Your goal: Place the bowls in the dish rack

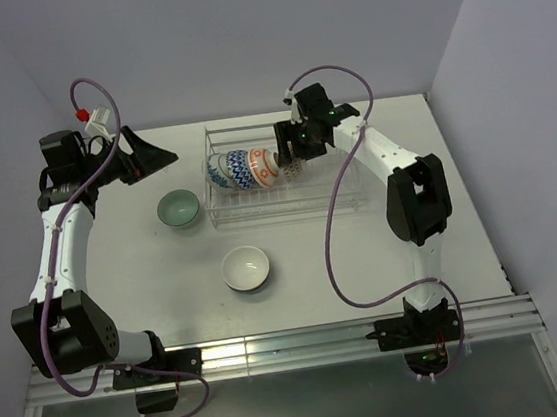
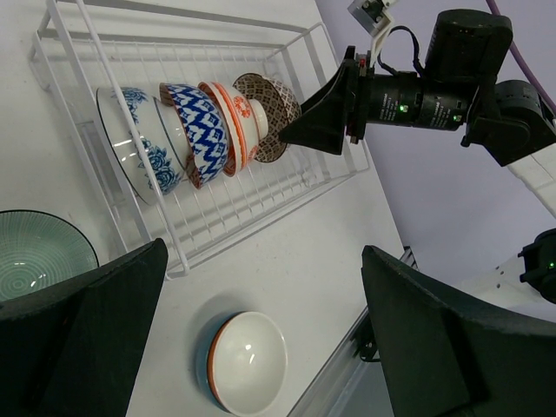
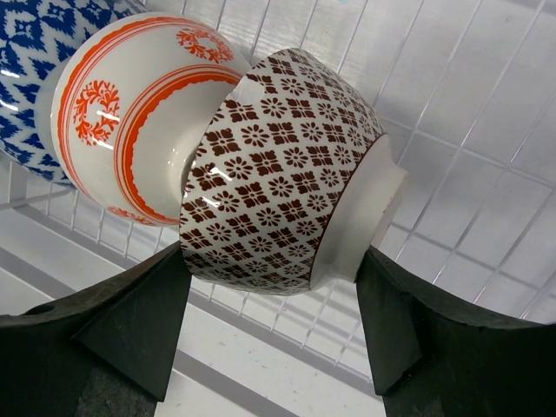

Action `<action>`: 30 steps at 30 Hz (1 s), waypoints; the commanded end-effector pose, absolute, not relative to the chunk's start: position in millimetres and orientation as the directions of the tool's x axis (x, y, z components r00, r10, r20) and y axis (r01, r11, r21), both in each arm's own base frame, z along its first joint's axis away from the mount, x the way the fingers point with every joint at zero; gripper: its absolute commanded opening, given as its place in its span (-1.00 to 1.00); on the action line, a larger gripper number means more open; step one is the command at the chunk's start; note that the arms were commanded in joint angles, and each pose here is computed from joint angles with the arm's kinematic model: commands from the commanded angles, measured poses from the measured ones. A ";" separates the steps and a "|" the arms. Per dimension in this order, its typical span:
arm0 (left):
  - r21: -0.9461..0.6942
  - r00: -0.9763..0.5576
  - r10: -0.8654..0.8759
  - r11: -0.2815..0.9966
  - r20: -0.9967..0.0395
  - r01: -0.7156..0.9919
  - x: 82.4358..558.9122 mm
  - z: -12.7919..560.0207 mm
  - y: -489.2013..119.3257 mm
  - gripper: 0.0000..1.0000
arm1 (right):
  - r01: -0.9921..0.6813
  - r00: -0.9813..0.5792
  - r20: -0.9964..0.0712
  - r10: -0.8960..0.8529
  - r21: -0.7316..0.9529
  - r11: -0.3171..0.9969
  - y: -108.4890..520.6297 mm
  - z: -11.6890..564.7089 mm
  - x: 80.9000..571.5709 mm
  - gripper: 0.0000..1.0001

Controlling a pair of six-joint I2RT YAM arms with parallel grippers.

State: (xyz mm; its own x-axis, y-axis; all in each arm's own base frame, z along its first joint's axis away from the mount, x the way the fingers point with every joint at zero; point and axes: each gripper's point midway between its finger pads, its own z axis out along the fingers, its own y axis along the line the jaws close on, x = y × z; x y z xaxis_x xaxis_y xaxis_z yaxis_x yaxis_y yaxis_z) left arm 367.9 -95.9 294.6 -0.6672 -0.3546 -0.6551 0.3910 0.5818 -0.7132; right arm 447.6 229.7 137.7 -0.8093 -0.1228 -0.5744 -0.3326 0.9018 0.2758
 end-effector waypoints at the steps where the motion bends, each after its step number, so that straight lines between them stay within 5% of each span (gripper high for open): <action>1: -0.676 -0.628 -0.332 0.584 -0.704 0.449 364.5 307.3 -95.4 0.99 | -0.372 -0.759 -0.638 -0.127 0.266 0.889 240.8 162.5 461.4 -0.61; 5: -0.680 -0.635 -0.333 0.588 -0.697 0.438 364.5 303.4 -94.7 0.99 | -0.362 -0.771 -0.628 -0.106 0.295 0.884 244.6 165.6 459.5 -0.08; 13: -0.676 -0.628 -0.339 0.599 -0.700 0.429 365.8 300.8 -93.6 0.99 | -0.374 -0.766 -0.633 -0.111 0.297 0.879 249.5 171.5 457.7 0.52; 30: -0.659 -0.627 -0.323 0.620 -0.709 0.426 360.8 298.5 -91.6 0.99 | -0.361 -0.779 -0.615 -0.124 0.278 0.890 253.2 157.6 460.1 0.64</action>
